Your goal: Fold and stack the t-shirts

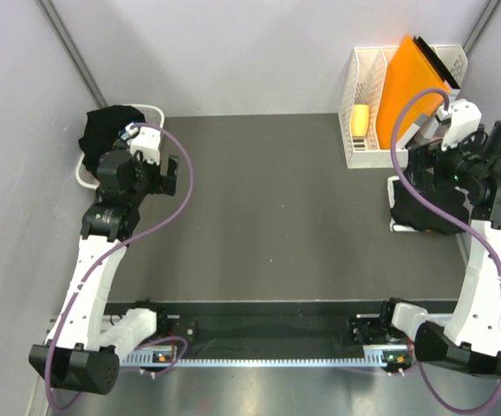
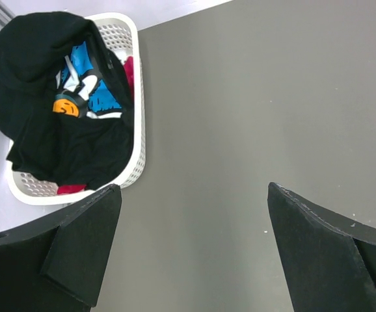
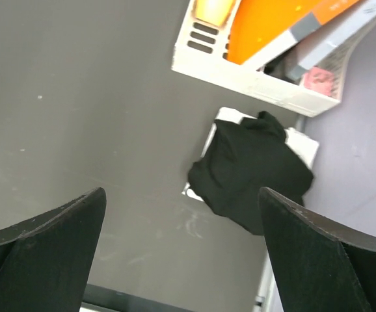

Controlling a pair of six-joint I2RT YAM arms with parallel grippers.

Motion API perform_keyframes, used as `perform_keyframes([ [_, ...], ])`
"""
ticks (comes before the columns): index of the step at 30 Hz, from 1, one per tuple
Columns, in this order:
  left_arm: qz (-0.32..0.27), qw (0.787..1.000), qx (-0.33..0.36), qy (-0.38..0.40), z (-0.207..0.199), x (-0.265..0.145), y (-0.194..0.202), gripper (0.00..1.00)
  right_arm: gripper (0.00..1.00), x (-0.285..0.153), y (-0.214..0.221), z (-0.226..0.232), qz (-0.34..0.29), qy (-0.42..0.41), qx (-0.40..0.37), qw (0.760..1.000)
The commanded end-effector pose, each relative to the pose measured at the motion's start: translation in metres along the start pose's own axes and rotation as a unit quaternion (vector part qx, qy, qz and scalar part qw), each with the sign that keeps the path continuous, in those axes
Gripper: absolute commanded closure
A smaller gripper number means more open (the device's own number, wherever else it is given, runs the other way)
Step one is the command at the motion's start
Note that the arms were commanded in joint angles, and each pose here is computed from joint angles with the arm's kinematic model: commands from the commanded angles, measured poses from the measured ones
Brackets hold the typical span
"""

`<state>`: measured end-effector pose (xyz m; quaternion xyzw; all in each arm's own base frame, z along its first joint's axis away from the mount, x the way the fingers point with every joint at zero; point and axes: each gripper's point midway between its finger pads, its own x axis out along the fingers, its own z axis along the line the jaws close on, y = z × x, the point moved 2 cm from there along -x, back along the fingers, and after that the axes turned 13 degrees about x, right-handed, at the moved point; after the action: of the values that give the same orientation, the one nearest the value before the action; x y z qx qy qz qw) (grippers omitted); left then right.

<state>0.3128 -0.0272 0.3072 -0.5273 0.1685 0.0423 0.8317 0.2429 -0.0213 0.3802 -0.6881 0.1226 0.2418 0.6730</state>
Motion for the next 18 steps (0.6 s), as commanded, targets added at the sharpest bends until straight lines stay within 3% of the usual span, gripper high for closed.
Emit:
perform_keyframes([
  [1, -0.035, 0.999, -0.004, -0.042, 0.02, -0.001, -0.026, 0.02, 0.0, 0.002, 0.01, 0.018, 0.01, -0.044, 0.031, 0.998],
  [18, -0.006, 0.991, 0.005, -0.135, 0.055, -0.02, -0.027, 0.02, 0.0, 0.02, 0.038, 0.024, 0.012, -0.082, -0.013, 0.996],
])
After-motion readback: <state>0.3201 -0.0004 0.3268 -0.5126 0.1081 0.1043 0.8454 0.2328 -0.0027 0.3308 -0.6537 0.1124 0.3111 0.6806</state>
